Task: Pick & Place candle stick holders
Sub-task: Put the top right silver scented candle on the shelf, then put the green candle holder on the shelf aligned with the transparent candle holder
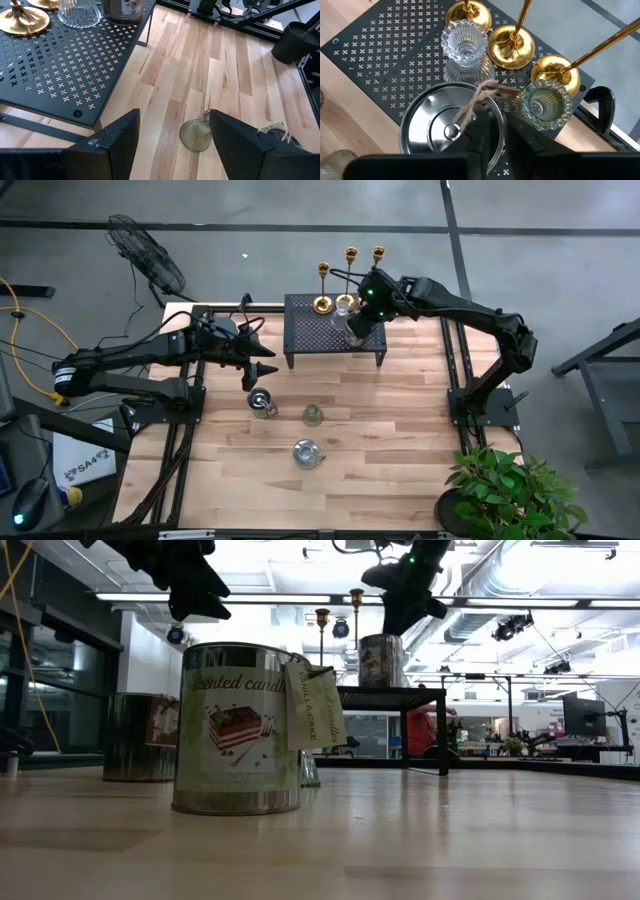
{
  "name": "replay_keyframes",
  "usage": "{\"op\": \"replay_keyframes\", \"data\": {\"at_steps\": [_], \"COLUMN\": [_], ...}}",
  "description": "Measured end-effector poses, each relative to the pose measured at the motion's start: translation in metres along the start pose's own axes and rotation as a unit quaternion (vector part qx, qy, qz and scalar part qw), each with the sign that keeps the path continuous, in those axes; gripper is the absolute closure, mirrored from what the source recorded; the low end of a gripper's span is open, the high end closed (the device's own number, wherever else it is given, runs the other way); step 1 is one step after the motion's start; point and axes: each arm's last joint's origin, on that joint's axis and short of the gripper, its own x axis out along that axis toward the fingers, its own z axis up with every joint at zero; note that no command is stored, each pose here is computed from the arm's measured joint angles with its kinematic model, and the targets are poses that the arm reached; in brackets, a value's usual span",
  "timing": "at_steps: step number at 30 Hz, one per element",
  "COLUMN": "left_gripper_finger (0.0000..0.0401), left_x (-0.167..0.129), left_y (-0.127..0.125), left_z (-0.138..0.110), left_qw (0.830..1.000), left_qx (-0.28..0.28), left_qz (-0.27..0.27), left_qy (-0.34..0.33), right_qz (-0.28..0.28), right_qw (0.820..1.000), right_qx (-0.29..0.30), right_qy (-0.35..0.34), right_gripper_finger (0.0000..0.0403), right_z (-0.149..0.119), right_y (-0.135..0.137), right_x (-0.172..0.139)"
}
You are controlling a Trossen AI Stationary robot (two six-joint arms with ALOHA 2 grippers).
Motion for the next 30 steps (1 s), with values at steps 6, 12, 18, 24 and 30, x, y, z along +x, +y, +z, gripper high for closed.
{"op": "replay_keyframes", "data": {"at_steps": [6,12,18,24,30], "left_gripper_finger": [0.0167,0.0167,0.0167,0.0167,0.0167], "left_x": [0.000,0.000,0.000,0.000,0.000], "left_y": [0.000,0.000,0.000,0.000,0.000], "left_z": [0.000,0.000,0.000,0.000,0.000], "left_qw": [1.000,1.000,1.000,1.000,1.000], "left_qx": [0.000,0.000,0.000,0.000,0.000], "left_qz": [0.000,0.000,0.000,0.000,0.000], "left_qy": [0.000,0.000,0.000,0.000,0.000], "right_qz": [0.003,0.005,0.011,0.019,0.028], "right_qw": [1.000,1.000,1.000,1.000,0.999], "right_qx": [0.001,0.001,0.002,-0.005,-0.026], "right_qy": [-0.003,-0.007,-0.016,-0.019,-0.006], "right_gripper_finger": [0.0327,0.0316,0.0316,0.0316,0.0316], "right_z": [0.001,0.000,0.000,-0.003,-0.013], "right_y": [0.000,0.000,-0.001,0.003,0.014], "right_x": [0.000,-0.004,-0.012,-0.021,-0.031]}}
